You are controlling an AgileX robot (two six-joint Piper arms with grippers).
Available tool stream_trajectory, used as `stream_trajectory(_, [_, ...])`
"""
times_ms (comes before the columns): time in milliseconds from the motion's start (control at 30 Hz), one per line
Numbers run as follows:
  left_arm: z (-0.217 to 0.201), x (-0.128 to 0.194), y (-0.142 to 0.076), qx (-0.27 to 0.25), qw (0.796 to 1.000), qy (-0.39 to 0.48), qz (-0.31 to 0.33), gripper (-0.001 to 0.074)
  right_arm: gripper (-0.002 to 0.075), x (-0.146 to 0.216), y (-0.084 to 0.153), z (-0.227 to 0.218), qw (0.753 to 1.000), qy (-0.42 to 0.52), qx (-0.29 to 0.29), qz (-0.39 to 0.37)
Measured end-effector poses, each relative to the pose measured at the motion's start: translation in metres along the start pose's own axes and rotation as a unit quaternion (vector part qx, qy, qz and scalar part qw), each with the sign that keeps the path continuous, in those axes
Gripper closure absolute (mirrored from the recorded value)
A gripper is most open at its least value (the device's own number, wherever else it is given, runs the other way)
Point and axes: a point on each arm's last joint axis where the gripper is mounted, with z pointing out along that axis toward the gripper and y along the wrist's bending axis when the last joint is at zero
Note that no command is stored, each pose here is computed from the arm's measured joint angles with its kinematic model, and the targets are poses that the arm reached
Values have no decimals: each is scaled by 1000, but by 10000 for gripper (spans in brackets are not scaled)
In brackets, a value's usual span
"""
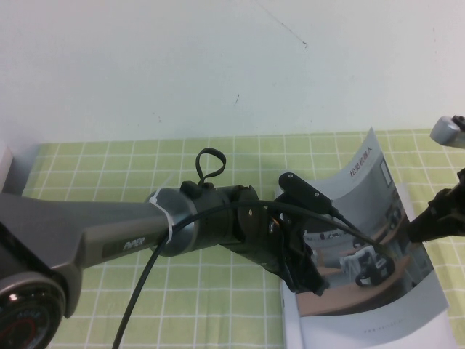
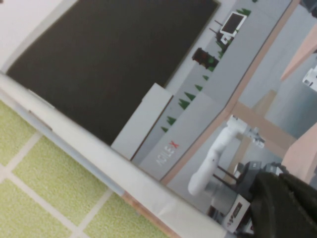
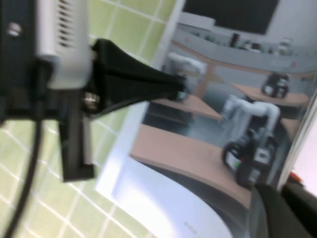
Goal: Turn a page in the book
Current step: Open the closed book
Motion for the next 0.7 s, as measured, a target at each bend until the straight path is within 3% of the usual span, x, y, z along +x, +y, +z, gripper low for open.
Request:
stream_trajectory(300, [0, 0, 0, -1, 1000, -1, -1, 738, 640, 4, -20, 16, 999, 42, 33, 9])
stream_trajectory(700, [0, 0, 0, 0, 1000, 0, -1, 738, 625, 10, -48, 49, 995, 85, 41, 36])
